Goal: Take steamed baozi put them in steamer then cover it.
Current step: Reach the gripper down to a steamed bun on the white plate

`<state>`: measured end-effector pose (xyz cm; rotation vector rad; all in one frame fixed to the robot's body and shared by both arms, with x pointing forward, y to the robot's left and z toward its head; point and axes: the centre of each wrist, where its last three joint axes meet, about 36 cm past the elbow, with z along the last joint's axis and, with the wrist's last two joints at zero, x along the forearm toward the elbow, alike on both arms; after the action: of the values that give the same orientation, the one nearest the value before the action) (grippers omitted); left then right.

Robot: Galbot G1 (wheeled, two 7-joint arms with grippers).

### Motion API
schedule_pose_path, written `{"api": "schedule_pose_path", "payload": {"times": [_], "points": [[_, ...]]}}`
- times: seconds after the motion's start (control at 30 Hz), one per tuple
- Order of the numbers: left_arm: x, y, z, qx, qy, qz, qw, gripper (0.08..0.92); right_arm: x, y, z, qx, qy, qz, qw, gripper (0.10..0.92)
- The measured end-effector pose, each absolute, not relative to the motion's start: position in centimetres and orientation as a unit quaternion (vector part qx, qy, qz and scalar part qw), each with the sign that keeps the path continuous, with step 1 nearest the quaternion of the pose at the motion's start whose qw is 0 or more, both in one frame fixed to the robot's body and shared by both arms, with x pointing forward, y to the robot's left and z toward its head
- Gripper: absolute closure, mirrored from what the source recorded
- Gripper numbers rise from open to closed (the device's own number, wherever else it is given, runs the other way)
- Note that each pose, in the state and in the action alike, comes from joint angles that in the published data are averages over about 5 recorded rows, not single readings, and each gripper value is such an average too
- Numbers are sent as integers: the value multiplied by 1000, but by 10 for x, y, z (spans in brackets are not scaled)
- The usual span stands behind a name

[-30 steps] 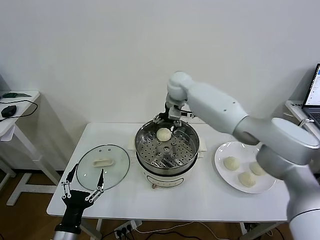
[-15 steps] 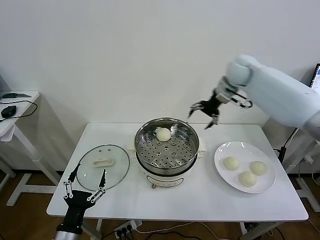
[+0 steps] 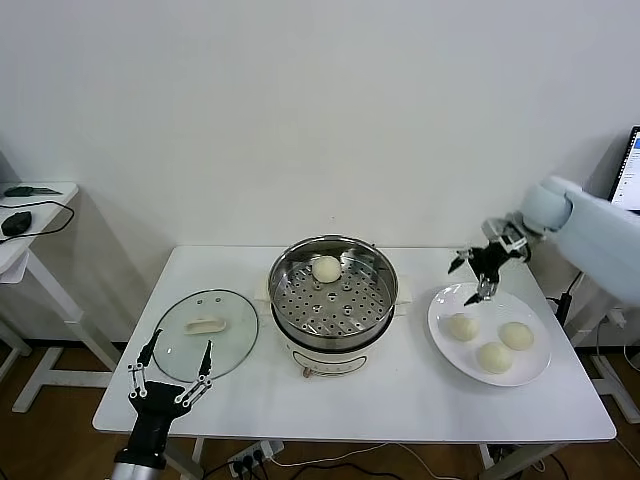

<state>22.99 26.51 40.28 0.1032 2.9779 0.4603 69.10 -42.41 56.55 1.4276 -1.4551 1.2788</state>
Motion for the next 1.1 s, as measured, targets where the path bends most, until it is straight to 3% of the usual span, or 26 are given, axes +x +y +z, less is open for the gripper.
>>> {"api": "schedule_pose_path", "payload": {"times": [0.33, 0.77, 1.1], "points": [[229, 267, 401, 29, 986, 153, 61, 177, 689, -433, 510, 522, -573, 469, 422, 200], [227, 271, 398, 24, 986, 156, 58, 177, 694, -424, 468, 509, -567, 463, 452, 201], [227, 272, 398, 21, 986, 157, 59, 177, 697, -420, 461, 504, -560, 472, 458, 324]]}}
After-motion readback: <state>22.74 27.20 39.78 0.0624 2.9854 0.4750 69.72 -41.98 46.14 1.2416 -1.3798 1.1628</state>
